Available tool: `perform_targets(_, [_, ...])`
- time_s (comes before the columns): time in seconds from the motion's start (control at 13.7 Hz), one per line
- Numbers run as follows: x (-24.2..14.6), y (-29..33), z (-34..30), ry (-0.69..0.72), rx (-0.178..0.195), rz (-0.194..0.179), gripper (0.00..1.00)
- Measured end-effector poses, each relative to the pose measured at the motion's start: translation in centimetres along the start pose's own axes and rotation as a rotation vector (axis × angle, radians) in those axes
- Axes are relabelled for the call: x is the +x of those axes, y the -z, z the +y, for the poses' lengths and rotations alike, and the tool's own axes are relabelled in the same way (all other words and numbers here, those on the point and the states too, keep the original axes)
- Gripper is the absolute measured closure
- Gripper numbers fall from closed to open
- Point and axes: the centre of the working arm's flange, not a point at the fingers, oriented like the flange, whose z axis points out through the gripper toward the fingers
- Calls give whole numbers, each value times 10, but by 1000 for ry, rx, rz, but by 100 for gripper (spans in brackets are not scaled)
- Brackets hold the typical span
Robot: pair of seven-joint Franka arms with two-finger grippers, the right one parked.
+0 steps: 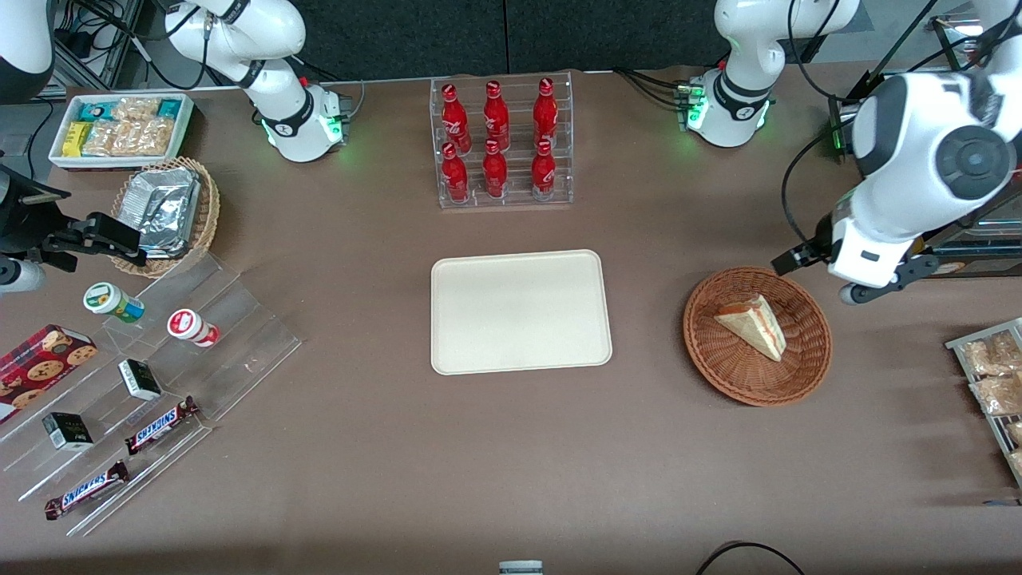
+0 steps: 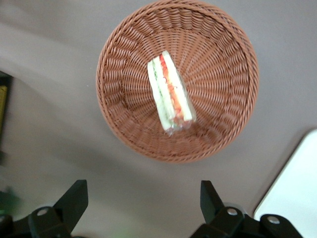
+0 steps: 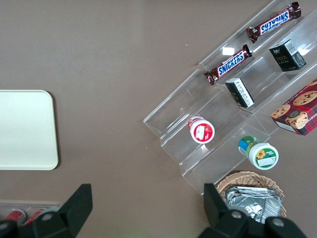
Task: Place sandwich from basket to tray
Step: 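Move the left gripper over the wrapped sandwich in the wicker basket, then lower the left gripper and close it on the sandwich's wrapped end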
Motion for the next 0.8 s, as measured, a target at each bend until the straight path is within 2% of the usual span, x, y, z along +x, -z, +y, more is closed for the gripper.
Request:
perform_targets(0.51, [-4,-70,4,268,-93,90,0])
perform_targets(0.8, [-5,-117,7,285,-117,96,0])
